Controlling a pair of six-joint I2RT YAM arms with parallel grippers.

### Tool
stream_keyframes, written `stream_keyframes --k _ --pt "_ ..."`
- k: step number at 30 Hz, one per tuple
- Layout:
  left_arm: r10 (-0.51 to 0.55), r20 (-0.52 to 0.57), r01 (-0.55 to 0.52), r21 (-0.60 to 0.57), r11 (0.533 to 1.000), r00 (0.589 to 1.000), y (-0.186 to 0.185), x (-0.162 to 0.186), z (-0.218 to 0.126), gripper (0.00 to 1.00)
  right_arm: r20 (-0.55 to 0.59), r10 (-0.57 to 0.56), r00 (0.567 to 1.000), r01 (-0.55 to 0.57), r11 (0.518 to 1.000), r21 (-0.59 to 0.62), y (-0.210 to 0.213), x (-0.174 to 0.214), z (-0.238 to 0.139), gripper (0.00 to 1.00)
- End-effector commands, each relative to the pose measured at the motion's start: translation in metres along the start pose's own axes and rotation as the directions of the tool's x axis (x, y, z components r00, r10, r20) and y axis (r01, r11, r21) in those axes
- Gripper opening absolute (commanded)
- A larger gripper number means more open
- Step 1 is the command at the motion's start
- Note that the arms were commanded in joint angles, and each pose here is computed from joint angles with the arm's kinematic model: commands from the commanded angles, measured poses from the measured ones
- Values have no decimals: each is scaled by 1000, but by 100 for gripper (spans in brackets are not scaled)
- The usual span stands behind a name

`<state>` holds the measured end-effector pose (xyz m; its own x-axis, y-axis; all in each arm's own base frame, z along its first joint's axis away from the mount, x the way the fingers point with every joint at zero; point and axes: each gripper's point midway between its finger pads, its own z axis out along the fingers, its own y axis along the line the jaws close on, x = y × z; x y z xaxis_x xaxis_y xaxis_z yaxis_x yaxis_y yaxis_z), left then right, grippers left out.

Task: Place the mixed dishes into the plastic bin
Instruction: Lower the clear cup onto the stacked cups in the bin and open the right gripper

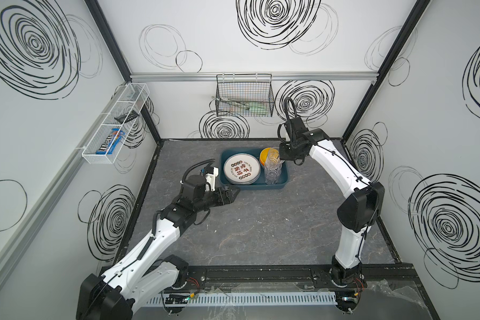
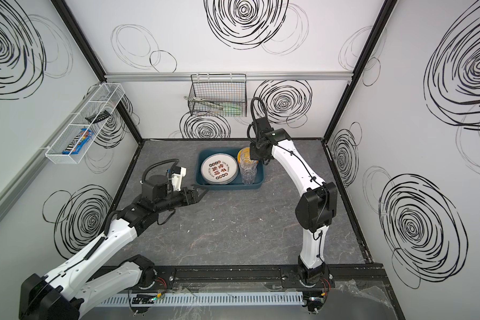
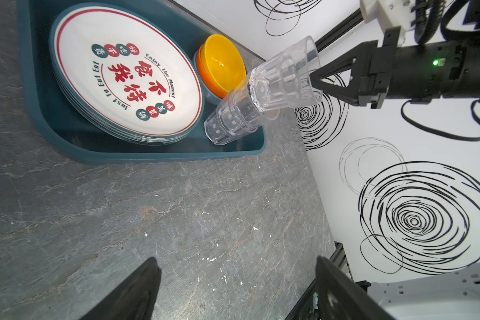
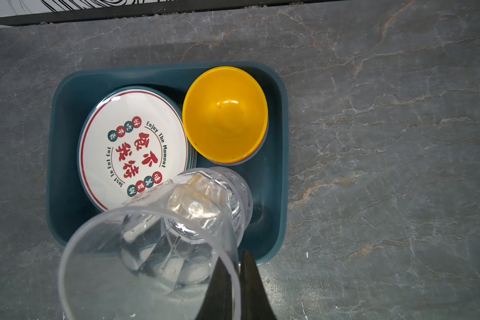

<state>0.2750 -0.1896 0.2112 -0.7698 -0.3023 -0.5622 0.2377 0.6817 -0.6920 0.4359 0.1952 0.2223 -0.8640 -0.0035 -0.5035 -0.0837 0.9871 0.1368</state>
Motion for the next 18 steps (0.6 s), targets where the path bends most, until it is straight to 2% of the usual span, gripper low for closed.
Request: stream_keyframes --k 1,18 --pt "8 33 -9 31 999 999 -5 -7 -2 91 1 -10 1000 10 1000 19 0 -2 -2 0" --pt "-5 32 4 27 1000 999 -3 -6 -1 91 -72 -5 997 9 998 61 -5 10 25 1"
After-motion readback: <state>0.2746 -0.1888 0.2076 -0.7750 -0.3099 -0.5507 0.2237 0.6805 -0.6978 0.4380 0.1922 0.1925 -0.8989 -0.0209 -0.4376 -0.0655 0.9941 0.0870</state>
